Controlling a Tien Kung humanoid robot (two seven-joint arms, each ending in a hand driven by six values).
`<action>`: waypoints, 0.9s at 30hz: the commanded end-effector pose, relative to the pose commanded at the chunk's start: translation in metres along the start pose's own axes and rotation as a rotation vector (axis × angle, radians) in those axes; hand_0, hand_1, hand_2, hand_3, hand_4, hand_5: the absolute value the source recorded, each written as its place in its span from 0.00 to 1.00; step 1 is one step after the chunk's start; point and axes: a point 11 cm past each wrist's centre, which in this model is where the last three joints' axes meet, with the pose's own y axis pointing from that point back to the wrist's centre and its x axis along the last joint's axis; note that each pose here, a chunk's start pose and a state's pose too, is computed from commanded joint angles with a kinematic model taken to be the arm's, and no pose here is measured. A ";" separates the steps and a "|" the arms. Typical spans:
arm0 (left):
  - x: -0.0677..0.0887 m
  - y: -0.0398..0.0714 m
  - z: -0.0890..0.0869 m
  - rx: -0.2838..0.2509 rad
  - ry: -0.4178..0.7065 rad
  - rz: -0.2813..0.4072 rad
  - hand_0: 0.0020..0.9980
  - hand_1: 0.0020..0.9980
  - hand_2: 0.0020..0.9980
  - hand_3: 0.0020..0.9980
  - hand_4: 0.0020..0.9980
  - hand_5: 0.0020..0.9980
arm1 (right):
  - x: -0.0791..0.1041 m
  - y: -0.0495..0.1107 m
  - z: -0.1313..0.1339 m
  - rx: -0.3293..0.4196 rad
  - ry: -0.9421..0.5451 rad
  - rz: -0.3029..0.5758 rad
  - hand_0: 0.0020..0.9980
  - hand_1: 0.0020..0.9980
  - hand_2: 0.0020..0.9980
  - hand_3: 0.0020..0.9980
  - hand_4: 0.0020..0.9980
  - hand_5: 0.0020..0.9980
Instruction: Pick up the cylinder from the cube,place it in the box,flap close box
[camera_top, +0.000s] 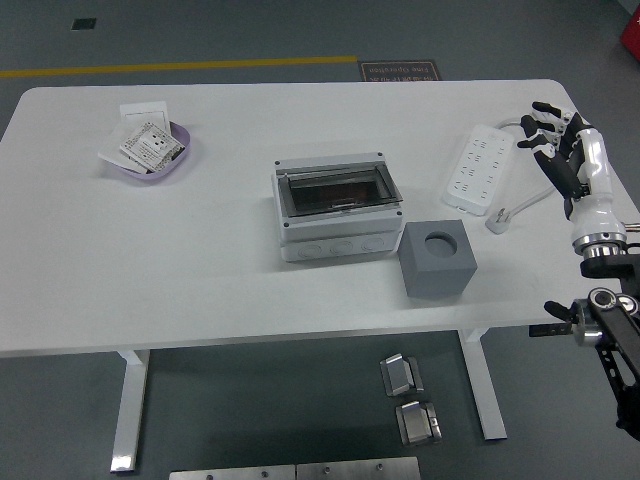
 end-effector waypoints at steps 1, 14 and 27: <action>0.000 0.000 0.000 0.000 0.000 0.001 0.68 0.68 0.59 0.65 0.62 0.40 | 0.000 0.000 -0.001 0.004 0.002 0.002 0.61 0.47 0.60 0.69 0.81 0.57; 0.000 0.000 0.003 -0.007 0.008 0.000 0.68 0.68 0.59 0.65 0.62 0.40 | 0.016 0.014 -0.002 0.012 -0.002 0.056 0.61 0.47 0.60 0.68 0.81 0.58; 0.002 0.002 0.012 -0.028 0.011 0.002 0.68 0.68 0.59 0.65 0.63 0.40 | 0.024 0.011 -0.014 0.060 0.021 0.096 0.61 0.46 0.59 0.65 0.78 0.56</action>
